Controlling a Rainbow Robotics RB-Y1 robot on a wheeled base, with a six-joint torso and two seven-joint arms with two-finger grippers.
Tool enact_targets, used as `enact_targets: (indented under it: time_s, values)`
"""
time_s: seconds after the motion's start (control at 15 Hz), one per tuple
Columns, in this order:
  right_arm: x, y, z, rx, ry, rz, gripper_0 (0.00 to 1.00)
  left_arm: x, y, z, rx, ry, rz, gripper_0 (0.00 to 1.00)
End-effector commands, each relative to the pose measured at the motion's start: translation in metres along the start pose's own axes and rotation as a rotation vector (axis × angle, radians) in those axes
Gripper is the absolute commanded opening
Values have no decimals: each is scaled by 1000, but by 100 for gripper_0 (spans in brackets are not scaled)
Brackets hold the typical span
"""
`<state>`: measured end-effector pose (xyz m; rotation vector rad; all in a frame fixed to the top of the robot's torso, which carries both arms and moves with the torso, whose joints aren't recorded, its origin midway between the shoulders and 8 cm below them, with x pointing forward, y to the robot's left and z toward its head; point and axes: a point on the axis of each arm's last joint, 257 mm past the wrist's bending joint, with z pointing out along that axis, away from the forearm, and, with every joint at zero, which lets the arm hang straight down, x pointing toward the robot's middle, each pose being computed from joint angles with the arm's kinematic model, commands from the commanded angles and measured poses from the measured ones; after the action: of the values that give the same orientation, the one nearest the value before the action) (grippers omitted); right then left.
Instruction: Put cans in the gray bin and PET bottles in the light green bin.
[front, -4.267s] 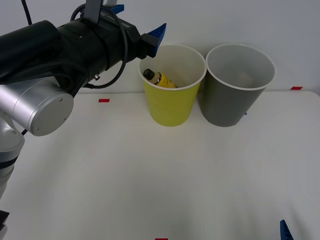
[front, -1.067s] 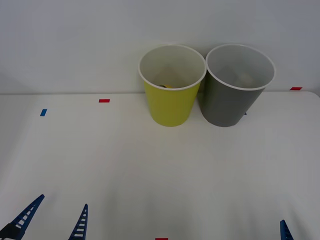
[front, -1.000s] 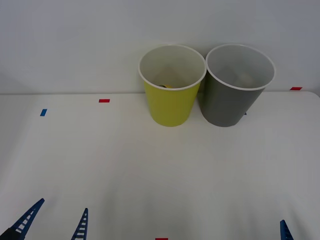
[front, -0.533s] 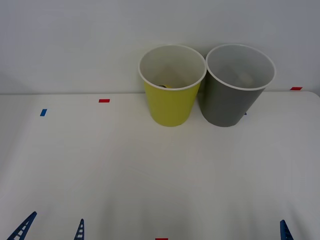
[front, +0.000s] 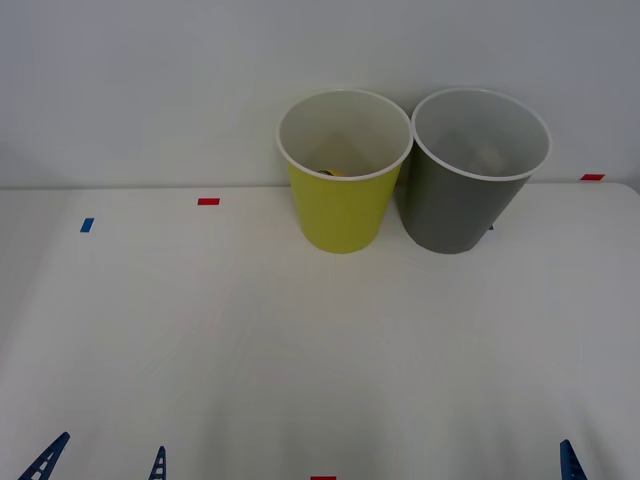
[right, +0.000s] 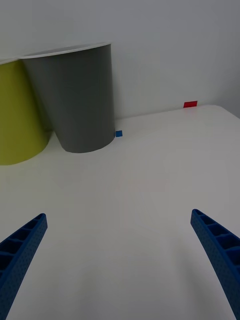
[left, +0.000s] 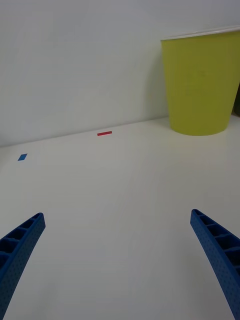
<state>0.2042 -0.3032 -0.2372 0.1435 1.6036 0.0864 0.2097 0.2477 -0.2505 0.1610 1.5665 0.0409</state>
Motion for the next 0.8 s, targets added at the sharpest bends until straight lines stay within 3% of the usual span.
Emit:
enact_targets:
  time_s: [0.07, 0.8]
  values:
    - [0, 0, 0, 0, 0, 0, 100, 0, 0, 0, 0, 0, 0, 100]
    - [0, 0, 0, 0, 0, 0, 100, 0, 0, 0, 0, 0, 0, 100]
